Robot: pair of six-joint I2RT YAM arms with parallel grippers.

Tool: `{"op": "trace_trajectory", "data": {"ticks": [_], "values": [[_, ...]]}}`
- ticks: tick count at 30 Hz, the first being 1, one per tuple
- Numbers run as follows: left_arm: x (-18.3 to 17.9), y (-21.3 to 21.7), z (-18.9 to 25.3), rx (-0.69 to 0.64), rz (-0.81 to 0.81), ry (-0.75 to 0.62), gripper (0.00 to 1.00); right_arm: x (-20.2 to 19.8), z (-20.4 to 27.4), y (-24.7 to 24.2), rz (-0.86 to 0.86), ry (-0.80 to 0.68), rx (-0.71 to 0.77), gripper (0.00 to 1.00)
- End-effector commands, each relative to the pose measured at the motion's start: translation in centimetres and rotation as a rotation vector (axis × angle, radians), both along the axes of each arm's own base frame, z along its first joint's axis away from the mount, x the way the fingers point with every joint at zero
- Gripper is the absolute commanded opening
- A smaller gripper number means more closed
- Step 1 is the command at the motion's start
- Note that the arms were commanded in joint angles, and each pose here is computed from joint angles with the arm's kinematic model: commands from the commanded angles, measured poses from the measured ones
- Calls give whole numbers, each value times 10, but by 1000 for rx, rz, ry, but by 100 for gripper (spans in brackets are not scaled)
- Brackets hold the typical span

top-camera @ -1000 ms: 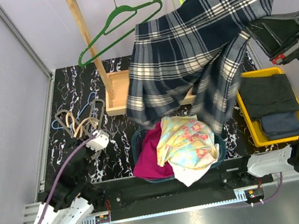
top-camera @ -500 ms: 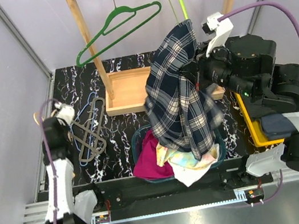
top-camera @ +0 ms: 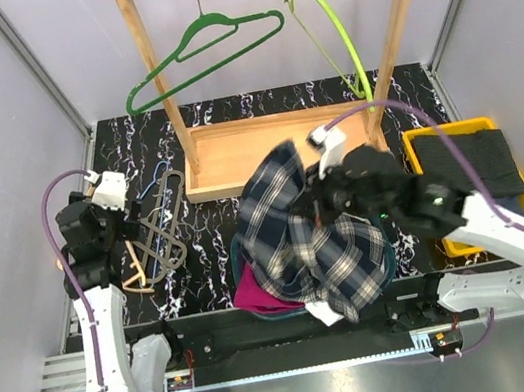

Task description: Remove the skirt from the hanger

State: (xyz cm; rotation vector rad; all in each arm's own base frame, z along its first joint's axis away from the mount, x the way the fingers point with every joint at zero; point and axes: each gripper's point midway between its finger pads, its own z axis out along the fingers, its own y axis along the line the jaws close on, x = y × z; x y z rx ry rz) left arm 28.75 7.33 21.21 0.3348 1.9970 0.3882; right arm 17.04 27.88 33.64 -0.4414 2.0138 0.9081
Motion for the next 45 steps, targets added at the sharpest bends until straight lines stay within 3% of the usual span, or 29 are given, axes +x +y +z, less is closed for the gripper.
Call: {"op": "trace_trajectory", "data": {"ticks": [1,8,12,14,17,18,20,22,24,26,28,31,35,42,45], "values": [[-5,-29,46,-72,-119,-115,96,-27,-24,41,159,165,156,0],[-19,-72,110,-216,-276,-229,94,-52,-118,45,156,497,1,0],[-30,-102,151,-321,-403,-287,93,-66,-211,26,73,780,-279,0],[-39,-124,174,-392,-501,-306,93,-80,-233,24,100,889,-345,0],[-54,-154,196,-489,-637,-299,93,-89,-269,18,86,974,-430,36],[-57,-165,200,-510,-682,-293,93,-88,-277,16,74,984,-454,52],[-58,-173,209,-531,-701,-293,93,-88,-288,9,59,981,-499,66],[-55,-177,214,-532,-702,-296,93,-89,-296,5,52,990,-528,72],[-55,-175,214,-527,-690,-296,93,-87,-296,5,37,985,-528,80],[-55,-172,213,-503,-678,-298,93,-83,-293,5,28,965,-541,99],[-57,-167,212,-469,-656,-306,93,-81,-286,-3,13,946,-583,100],[-64,-164,219,-424,-649,-328,95,-62,-243,-11,-7,799,-595,100],[-74,-164,224,-387,-670,-325,96,-35,-129,-13,-33,539,-424,100],[-89,-157,229,-329,-642,-344,96,-33,-79,-57,-182,446,-389,100],[-95,-155,232,-329,-619,-340,96,-31,-38,-62,-211,370,-241,99]]}}
